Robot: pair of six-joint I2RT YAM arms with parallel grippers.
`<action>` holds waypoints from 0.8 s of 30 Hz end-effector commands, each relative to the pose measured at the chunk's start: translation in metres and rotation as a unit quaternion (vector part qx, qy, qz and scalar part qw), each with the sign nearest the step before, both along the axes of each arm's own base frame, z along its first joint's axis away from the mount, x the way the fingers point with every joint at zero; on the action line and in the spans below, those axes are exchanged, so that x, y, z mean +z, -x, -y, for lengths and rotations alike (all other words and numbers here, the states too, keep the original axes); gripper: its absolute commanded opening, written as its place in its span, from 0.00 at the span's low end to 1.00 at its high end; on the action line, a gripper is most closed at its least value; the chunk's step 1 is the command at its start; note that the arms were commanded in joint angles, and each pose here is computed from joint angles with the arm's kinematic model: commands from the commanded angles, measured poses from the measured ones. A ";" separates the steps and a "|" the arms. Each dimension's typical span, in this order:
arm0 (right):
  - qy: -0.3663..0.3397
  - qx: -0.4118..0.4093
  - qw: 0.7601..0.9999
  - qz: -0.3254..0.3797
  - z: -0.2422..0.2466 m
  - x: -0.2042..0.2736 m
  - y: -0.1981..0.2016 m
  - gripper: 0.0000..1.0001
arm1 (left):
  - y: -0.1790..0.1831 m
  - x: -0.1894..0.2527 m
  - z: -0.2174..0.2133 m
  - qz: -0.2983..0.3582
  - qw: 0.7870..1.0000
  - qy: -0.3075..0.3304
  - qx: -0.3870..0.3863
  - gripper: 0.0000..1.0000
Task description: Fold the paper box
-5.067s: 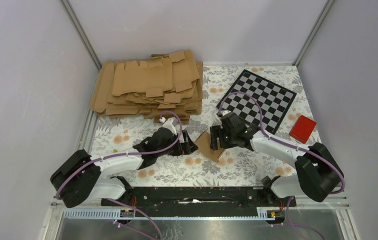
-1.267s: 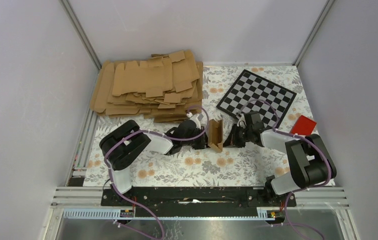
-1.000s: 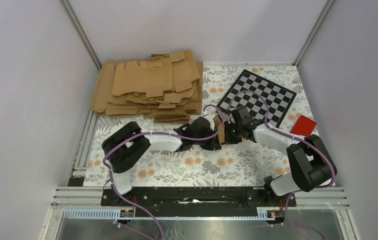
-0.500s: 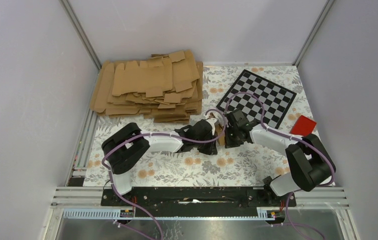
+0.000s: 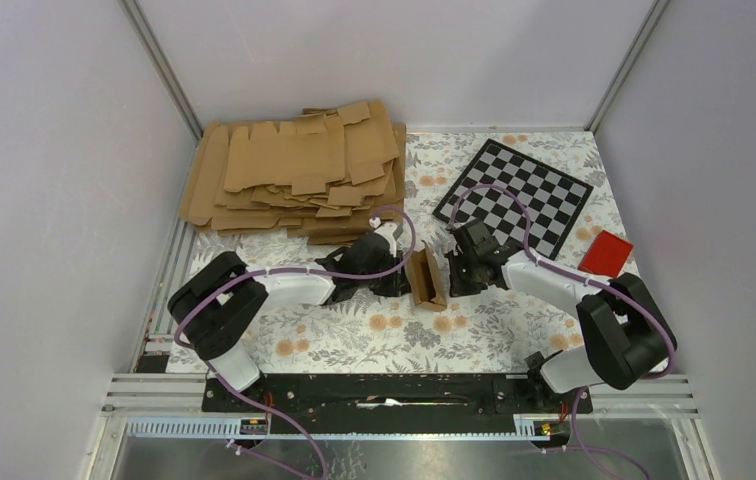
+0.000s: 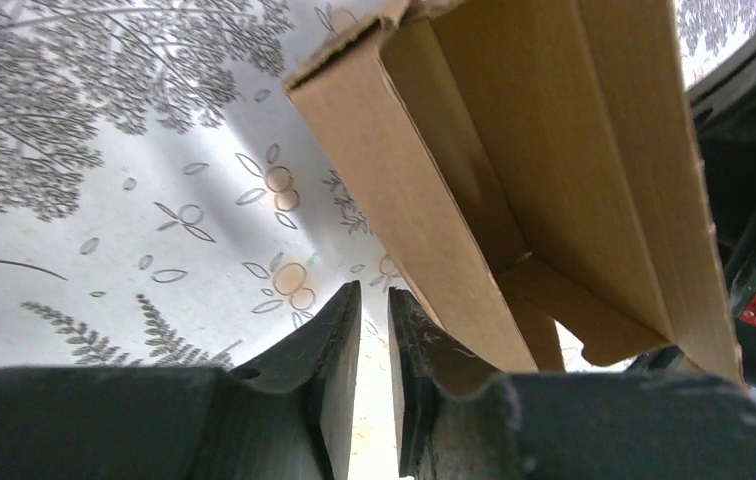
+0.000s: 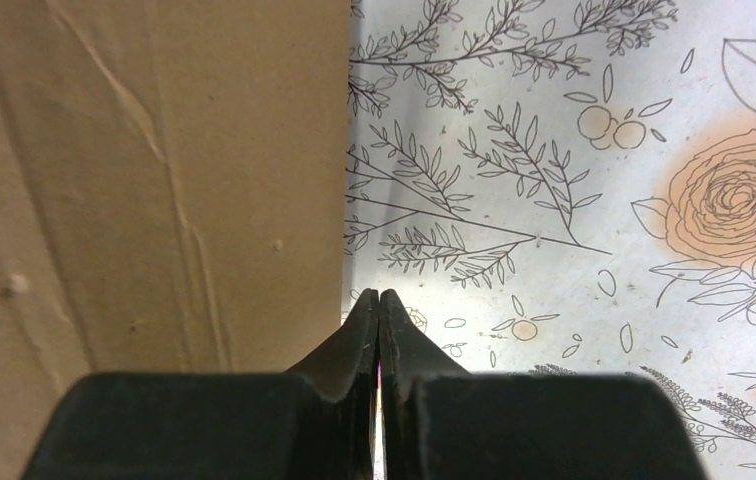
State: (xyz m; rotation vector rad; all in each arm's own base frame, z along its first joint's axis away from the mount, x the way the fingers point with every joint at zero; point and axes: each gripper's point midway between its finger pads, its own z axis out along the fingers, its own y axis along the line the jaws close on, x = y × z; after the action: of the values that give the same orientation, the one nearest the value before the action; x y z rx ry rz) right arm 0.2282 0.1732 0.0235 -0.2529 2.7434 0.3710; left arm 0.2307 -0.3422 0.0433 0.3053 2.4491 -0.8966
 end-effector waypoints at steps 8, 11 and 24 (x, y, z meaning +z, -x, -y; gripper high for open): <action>-0.056 -0.034 0.992 0.105 -0.009 0.064 -0.023 0.16 | -0.018 0.034 0.004 0.058 0.995 0.079 0.008 0.26; -0.056 -0.030 0.992 0.112 -0.012 0.069 -0.028 0.18 | -0.016 0.037 0.010 0.059 0.993 0.097 -0.008 0.27; -0.114 0.019 0.992 0.054 -0.054 0.047 -0.017 0.26 | -0.007 0.054 0.039 0.043 0.985 0.145 -0.077 0.29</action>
State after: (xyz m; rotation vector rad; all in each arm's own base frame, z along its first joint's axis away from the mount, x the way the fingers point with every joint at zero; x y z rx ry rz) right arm 0.2482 0.1998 0.0567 -0.2031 2.6123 0.5092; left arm 0.2334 -0.3561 0.0650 0.3468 2.3048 -1.1186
